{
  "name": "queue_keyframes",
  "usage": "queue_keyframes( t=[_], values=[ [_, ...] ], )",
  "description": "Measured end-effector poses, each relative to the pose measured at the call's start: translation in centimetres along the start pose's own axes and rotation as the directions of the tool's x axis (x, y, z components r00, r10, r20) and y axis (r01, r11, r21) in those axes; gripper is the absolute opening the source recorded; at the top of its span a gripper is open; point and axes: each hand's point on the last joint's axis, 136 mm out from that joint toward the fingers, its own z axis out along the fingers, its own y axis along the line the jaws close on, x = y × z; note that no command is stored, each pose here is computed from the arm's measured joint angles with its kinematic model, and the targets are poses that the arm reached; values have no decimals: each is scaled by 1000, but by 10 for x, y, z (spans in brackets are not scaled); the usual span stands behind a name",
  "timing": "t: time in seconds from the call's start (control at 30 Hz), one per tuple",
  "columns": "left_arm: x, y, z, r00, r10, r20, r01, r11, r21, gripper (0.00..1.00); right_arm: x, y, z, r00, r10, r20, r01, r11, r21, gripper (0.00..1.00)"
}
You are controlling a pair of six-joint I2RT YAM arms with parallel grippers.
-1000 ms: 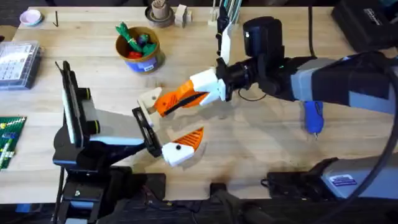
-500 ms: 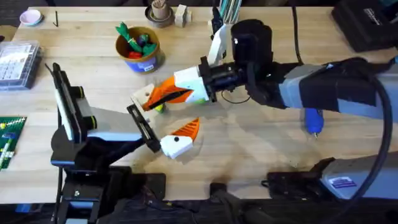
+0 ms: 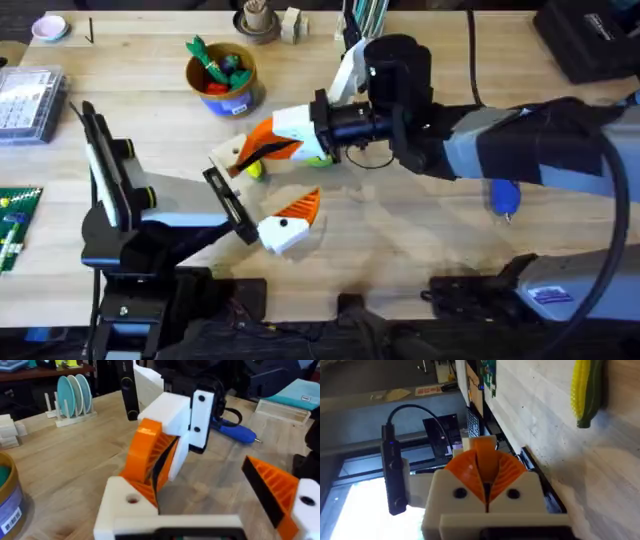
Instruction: Pick up the gripper from the table and insert it into the empty holder that is missing its gripper. Then pick up a screw, insert it into the mounting hole, and use the screwdriver to tighten it. Finally, clean up the table by picking up the vegetable and placing it into the bucket.
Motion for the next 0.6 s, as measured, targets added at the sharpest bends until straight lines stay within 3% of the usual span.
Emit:
queue_keyframes(
  t=[0.47, 0.6],
  values=[
    [0, 1, 0, 1000, 25, 0, -25, 1000, -4, 993, 7, 2, 3, 996, -79, -29, 78, 997, -11, 13],
    [0, -2, 0, 999, 44, 0, -44, 999, 14, 993, 12, 2, -1, 992, -105, -68, 104, 994, -22, 245]
  ],
)
